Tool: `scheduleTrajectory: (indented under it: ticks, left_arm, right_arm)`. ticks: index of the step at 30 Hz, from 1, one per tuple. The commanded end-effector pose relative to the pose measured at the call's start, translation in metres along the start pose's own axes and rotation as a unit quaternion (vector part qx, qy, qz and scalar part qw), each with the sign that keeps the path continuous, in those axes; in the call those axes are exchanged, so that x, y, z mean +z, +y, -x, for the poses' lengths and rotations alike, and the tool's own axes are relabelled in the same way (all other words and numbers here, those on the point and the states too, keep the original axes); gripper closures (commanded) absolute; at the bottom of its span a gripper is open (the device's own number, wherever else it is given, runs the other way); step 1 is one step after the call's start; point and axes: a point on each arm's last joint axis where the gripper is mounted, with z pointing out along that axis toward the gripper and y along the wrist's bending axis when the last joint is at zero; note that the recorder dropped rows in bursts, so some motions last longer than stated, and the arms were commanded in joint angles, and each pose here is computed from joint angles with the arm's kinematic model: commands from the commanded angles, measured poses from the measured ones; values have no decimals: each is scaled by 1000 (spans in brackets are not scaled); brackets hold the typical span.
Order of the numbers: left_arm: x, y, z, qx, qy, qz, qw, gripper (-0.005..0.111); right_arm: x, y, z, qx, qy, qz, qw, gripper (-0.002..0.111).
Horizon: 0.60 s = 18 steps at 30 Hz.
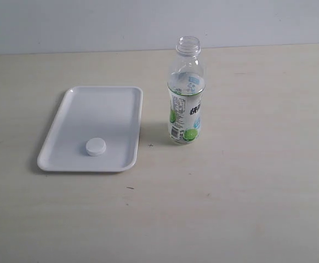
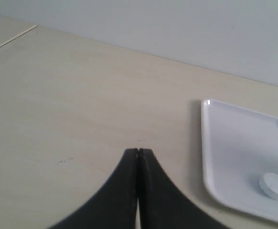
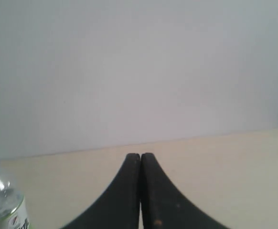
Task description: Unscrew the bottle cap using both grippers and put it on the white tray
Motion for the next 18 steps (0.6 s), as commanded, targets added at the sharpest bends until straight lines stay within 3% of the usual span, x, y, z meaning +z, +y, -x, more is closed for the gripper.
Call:
scheduleTrajectory:
  ticks: [1,7,14,18]
  left_arm:
    - [0,0,-1,2,-2,-1,1000,107]
    - [0,0,-1,2,-2,-1,1000,107]
    - [0,0,-1,2,-2,-1,1000,107]
    - [0,0,-1,2,-2,-1,1000,107]
  right_arm:
    - [-4,-2,4,-6,-29,-17,999,108]
    - [2,-6,-2,10,-7,-30,999,108]
    - [-3,-16,-2,154,-27,-87,984,108]
    - [-11,-15,-1,125,-40,-88,987,108]
